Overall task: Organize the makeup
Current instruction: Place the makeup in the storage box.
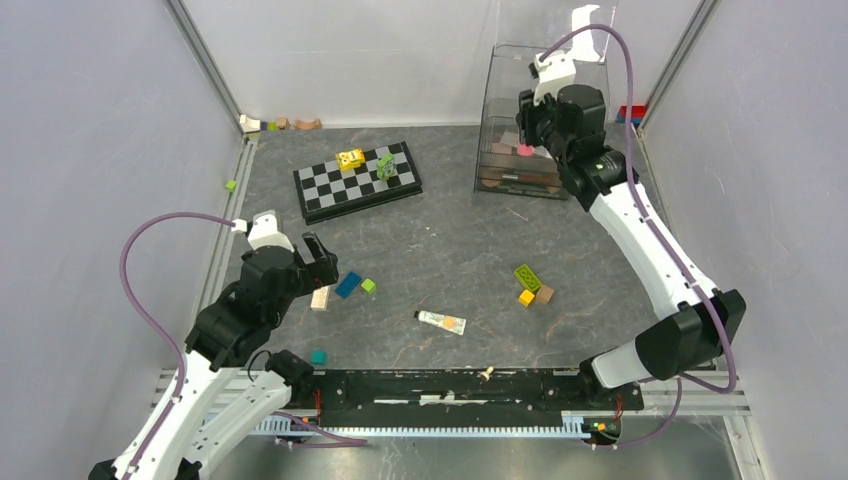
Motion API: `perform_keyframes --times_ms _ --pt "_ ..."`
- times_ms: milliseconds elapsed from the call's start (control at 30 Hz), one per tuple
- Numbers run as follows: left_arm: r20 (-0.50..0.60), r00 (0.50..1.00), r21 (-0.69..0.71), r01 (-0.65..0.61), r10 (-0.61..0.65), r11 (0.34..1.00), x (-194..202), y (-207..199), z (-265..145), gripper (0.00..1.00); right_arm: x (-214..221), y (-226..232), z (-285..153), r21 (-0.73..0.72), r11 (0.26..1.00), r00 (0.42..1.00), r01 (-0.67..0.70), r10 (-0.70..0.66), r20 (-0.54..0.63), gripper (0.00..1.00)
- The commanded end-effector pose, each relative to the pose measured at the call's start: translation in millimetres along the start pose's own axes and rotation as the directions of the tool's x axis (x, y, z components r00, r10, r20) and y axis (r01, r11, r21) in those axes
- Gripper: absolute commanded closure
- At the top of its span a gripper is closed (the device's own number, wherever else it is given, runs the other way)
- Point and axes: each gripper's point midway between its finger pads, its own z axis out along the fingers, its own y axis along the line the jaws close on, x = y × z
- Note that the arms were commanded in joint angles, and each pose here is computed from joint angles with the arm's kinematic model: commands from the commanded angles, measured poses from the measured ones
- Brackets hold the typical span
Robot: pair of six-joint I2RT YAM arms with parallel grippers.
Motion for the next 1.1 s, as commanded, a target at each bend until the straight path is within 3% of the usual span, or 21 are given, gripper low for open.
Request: perform_keyframes --times_ms 0,200,400,1067 --pt "0.028 0.999 0.007 -0.02 0.02 1.0 -6.8 -1.3 1.6 0.0 -58.7 -34.7 21.7 0.143 0.979 0.952 -0.147 0.101 0.288 1.0" --pt "0.025 0.999 0.003 -0.022 0.022 1.0 -6.3 -1.3 2.7 0.0 -56.2 -55.4 64.4 0.141 0.963 0.903 -0.229 0.156 0.4 1.0" --pt "0.027 0.999 -0.003 -0.023 0.023 1.0 -6.8 -0.6 3.0 0.0 -55.5 -53.5 100.3 0.094 0.971 0.859 -0.219 0.147 0.49 1.0" --pt "0.016 0.999 -0.017 -0.031 0.032 0.999 -5.5 0.3 6.0 0.0 -2.7 -34.1 182.7 0.024 0.994 0.827 -0.108 0.076 0.557 1.0"
